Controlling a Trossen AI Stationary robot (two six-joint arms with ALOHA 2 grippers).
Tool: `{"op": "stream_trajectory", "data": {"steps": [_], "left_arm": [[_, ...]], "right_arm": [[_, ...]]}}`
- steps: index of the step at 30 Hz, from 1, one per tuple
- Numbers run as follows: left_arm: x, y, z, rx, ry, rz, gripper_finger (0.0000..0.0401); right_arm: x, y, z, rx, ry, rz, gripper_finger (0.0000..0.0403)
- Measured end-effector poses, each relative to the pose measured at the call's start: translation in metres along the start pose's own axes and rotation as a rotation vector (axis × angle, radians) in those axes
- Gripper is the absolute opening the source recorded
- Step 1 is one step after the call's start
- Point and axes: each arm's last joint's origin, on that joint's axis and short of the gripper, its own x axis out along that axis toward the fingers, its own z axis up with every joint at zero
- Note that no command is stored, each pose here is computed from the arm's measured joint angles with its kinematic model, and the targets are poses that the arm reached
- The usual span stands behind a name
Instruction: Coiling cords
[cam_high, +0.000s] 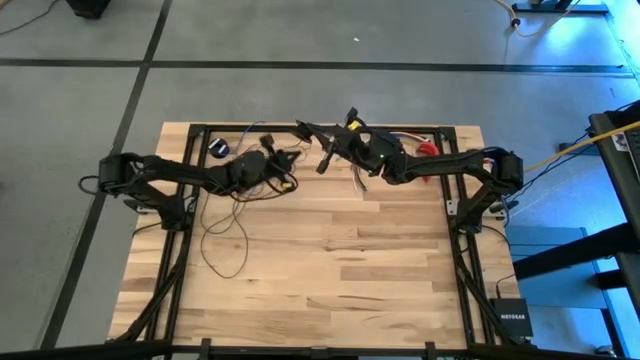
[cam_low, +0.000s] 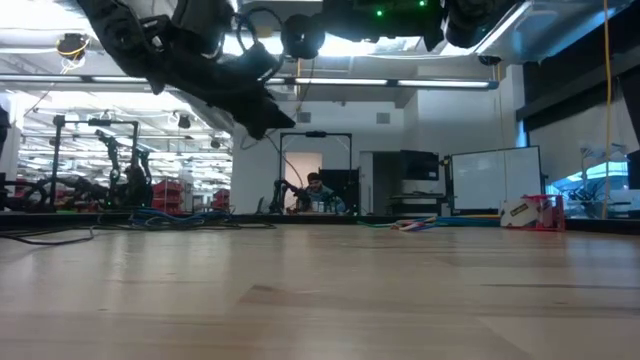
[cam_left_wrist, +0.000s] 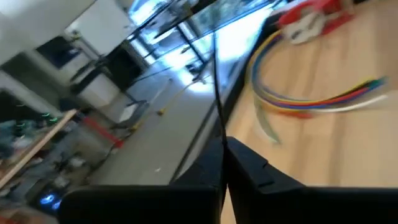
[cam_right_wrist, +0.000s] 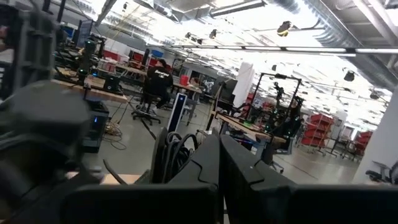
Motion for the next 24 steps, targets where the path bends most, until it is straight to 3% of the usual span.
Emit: {"op": "stream_trajectory", "data": {"steps": [13, 24], "left_arm": [[-0.035, 0.054, 0.017, 0.041, -0.015, 0.136, 0.0005], [-0.079, 0.096, 0.029, -0.078, -0.103, 0.255, 0.0006]], "right_arm": [[-0.003, 0.012, 0.004, -0.098, -0.002, 0.029, 0.0005], [-0.002, 0.012, 0.0, -0.158, 0.039, 0.036, 0.0005]]}}
